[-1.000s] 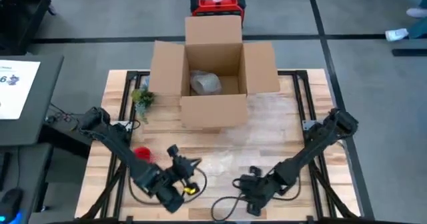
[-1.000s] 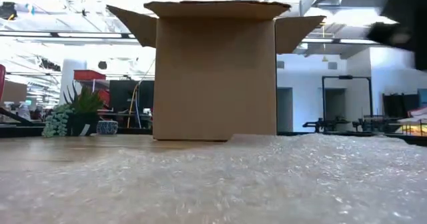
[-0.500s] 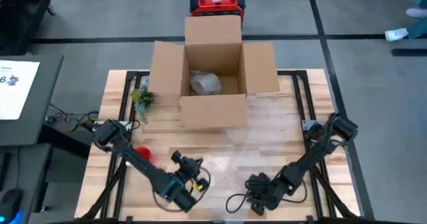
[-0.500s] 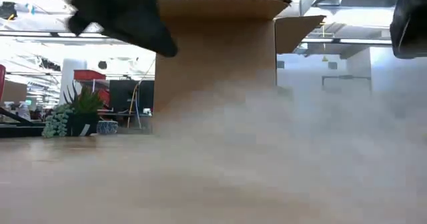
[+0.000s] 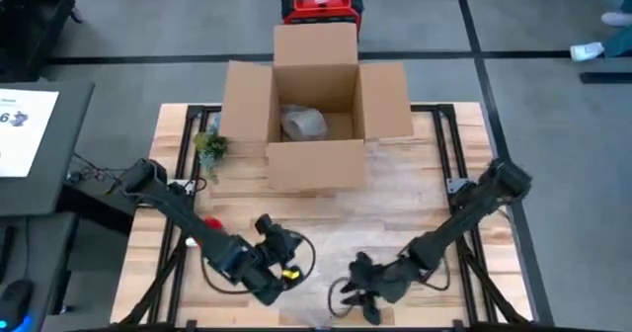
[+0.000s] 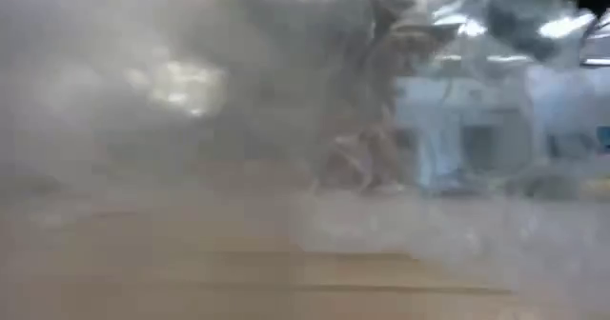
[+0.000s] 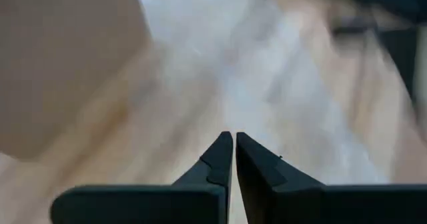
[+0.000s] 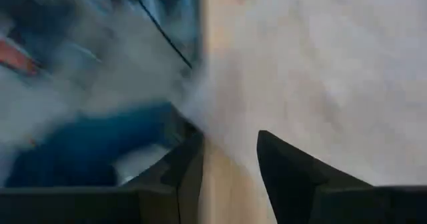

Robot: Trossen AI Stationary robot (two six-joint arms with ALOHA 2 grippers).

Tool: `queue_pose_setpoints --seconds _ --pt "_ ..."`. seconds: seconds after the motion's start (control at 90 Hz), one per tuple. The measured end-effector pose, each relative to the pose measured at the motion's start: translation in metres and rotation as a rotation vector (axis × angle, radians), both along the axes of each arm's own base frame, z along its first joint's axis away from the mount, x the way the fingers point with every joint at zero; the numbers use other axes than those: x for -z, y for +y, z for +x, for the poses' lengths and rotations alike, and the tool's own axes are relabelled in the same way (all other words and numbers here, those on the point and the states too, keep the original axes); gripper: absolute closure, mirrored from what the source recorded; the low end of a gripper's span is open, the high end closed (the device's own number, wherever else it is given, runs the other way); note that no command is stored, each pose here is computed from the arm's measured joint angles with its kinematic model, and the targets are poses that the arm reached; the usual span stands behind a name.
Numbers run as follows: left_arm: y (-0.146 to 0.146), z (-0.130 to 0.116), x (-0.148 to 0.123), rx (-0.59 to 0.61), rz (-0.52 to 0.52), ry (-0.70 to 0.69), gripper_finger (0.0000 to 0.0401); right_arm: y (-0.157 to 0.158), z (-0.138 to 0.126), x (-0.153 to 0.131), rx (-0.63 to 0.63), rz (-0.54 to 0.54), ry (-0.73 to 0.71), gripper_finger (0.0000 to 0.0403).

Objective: Wrap mug
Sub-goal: Pack the red mug with the bubble wrap

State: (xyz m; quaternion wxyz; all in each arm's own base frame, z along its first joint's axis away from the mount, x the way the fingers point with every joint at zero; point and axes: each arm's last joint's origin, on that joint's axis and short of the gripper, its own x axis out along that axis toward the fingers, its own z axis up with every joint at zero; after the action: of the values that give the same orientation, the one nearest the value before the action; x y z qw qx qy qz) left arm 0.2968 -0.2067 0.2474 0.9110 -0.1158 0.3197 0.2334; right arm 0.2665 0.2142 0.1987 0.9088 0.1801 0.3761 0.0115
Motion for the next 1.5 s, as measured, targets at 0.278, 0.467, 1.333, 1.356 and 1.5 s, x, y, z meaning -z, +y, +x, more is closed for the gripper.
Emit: queue_pose_setpoints --seconds 0.278,0.467,1.333,1.356,1.5 --pt "-0.006 -0.002 0.091 0.060 -0.192 0.067 0.0401 -0.072 -0.044 0.051 0.324 -0.155 0.350 0.0271" --pt "0.008 -0.020 0.130 -0.018 -0.184 0.186 0.0401 -0.075 -0.061 0.089 0.394 -0.014 0.318 0.0271" --pt "0.008 -0.040 -0.015 0.295 -0.240 0.130 0.0401 0.033 -0.083 0.020 0.343 0.022 0.129 0.0271" --pt "0.007 -0.043 -0.018 0.310 -0.255 0.129 0.0401 0.033 -0.083 0.020 0.344 0.026 0.123 0.0271" --pt "0.008 -0.058 -0.031 0.373 -0.463 0.238 0.0401 0.033 -0.082 0.021 0.324 -0.002 0.078 0.0271"
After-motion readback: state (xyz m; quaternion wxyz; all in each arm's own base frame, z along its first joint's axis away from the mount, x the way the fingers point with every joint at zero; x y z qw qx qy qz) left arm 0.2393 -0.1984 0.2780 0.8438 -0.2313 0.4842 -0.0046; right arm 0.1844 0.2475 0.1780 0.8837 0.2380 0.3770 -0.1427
